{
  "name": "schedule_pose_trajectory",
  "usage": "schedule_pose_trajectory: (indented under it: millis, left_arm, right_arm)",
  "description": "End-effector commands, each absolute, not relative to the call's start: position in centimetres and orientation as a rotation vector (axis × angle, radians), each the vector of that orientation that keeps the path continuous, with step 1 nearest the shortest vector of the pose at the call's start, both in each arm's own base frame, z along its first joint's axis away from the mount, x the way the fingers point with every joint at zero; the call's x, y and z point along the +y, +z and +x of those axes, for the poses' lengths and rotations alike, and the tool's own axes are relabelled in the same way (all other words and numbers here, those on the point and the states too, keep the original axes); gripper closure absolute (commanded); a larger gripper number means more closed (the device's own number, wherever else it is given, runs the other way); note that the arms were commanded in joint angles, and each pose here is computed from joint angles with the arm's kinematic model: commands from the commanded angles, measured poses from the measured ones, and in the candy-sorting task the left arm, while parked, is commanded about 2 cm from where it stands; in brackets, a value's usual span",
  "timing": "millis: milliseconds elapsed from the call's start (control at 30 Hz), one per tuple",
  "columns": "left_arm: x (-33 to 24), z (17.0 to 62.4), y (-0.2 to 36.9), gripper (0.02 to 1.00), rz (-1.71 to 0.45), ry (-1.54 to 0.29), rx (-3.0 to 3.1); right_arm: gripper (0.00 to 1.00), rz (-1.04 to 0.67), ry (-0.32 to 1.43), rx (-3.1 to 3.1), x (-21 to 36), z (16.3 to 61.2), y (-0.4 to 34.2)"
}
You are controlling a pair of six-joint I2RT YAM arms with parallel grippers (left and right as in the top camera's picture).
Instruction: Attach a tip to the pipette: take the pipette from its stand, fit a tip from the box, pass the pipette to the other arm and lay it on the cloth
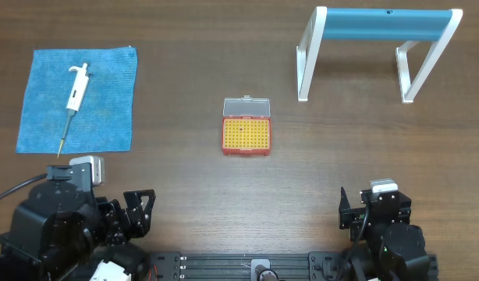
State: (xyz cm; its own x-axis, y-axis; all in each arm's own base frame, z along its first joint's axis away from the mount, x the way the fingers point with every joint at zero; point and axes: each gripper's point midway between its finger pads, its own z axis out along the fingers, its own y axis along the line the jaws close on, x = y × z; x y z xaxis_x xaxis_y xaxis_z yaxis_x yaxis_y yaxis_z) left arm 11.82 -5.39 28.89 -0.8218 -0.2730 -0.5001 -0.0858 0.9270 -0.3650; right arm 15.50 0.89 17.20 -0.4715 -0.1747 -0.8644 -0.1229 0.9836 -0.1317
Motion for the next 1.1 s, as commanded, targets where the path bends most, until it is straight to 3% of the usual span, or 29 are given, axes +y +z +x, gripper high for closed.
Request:
schedule_pose_trajectory:
  millis: [33,67,200,500,1000,1033,1100]
  left_arm:
    - [-4.7,18.8,32.7,0.018,-0.119,-0.382,2.09]
    - [-4.4,20.7,33.1,0.018,-0.044,-0.35,1.925]
    - [-2.2,22.3,29.5,0.018,-0.077,-0.297,1.516]
    - [-0.7,24.6,15.7,0.018,-0.166,-0.229,1.64]
    - [-0.6,24.6,15.7,0.018,-0.169,-0.225,1.64]
    - [-0.6,24.6,15.7,0.018,-0.169,-0.225,1.64]
    - [-0.6,24.6,15.7,0.018,-0.169,-0.225,1.64]
  right_arm:
    - [0.141,-0.191,-0.069,2.074,0.7,15.6,17.0]
    - [0.141,-0.191,-0.069,2.074,0.7,15.6,17.0]
    - [0.141,-0.19,-0.069,2.074,0.7,15.6,17.0]
    - [0.141,-0.19,-0.069,2.074,0.7,15.6,17.0]
    - [0.143,-0.191,-0.067,2.074,0.7,15.6,17.0]
    - [0.141,-0.193,-0.051,2.051,1.0,15.9,17.4]
    - [0.141,-0.004,-0.109,1.746,-0.7,20.4,22.2]
